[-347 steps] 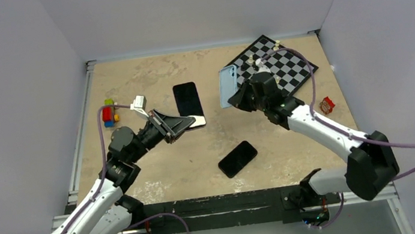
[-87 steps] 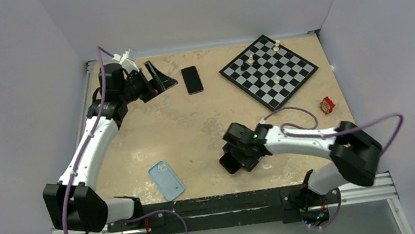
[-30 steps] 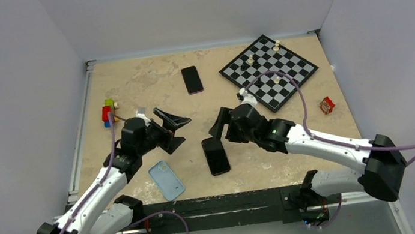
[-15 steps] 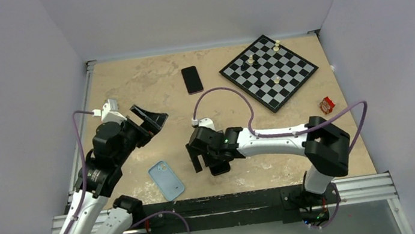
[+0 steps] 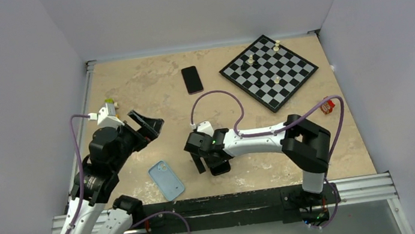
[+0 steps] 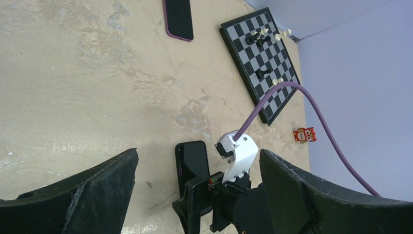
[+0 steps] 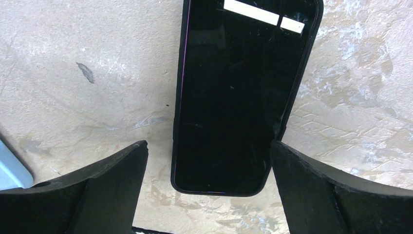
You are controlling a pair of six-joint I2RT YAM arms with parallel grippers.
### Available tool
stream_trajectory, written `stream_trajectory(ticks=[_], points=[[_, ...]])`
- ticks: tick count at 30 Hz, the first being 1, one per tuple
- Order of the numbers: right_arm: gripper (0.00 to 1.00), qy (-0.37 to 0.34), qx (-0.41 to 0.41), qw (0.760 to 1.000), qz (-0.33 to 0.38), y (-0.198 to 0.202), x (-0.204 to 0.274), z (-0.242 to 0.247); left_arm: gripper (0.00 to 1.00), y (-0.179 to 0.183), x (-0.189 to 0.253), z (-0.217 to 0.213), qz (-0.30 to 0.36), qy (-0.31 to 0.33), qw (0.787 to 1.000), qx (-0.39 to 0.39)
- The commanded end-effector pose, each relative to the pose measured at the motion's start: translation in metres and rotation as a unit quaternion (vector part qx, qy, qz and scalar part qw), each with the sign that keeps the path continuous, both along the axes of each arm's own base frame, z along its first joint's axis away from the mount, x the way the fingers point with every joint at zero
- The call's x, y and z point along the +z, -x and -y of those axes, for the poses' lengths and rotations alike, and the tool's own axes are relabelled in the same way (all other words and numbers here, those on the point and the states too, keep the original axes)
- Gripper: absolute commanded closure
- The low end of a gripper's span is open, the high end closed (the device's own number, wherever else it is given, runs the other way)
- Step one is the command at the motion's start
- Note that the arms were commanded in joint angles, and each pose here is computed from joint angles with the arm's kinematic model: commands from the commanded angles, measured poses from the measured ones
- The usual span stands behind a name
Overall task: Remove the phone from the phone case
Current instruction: Pick up the phone at the center of the board.
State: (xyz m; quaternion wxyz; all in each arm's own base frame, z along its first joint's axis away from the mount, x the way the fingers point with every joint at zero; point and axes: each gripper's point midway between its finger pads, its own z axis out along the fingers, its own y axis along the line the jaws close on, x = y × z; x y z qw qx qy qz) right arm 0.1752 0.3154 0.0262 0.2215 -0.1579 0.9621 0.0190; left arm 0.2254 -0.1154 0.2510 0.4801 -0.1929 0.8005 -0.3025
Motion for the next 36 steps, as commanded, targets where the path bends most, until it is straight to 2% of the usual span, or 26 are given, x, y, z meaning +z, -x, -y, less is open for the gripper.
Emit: stream_trajectory(ticks=[1,4,9,13,19,23,28,33,36], points=[[0.01,0.019,-0.01,1.0,0.013,-0.001,0.001,0.01,0.03,-0.001,0.018,-0.001,0.027,-0.001,1.0,-0.004],[0.01,-0.001,0.002,1.0,-0.003,0.006,-0.005,0.005,0.03,0.0,0.018,0.0,0.027,0.0,1.0,-0.007],[0.01,0.003,-0.003,1.0,0.017,0.002,-0.003,0.012,0.03,0.001,0.016,0.001,0.024,0.002,1.0,-0.009],[0.01,0.071,-0.017,0.997,0.039,-0.007,0.004,0.029,0.03,0.001,0.011,0.002,0.019,0.007,1.0,-0.009],[0.01,0.097,-0.026,0.994,0.046,-0.009,0.003,0.038,0.04,0.002,0.012,0.003,0.019,0.011,1.0,-0.011],[0.01,0.072,-0.013,0.997,0.024,0.0,-0.007,0.033,0.04,0.004,0.01,0.003,0.017,0.012,1.0,-0.013],[0.01,-0.004,0.009,1.0,-0.013,0.017,-0.02,0.015,0.04,0.005,0.012,0.006,0.017,0.016,1.0,-0.02],[0.02,0.028,-0.008,0.998,-0.048,0.029,-0.047,0.026,0.04,0.006,0.012,0.005,0.018,0.014,1.0,-0.02],[0.03,0.012,-0.001,0.997,-0.07,0.038,-0.058,0.023,0.04,0.007,0.012,0.005,0.018,0.015,1.0,-0.02]])
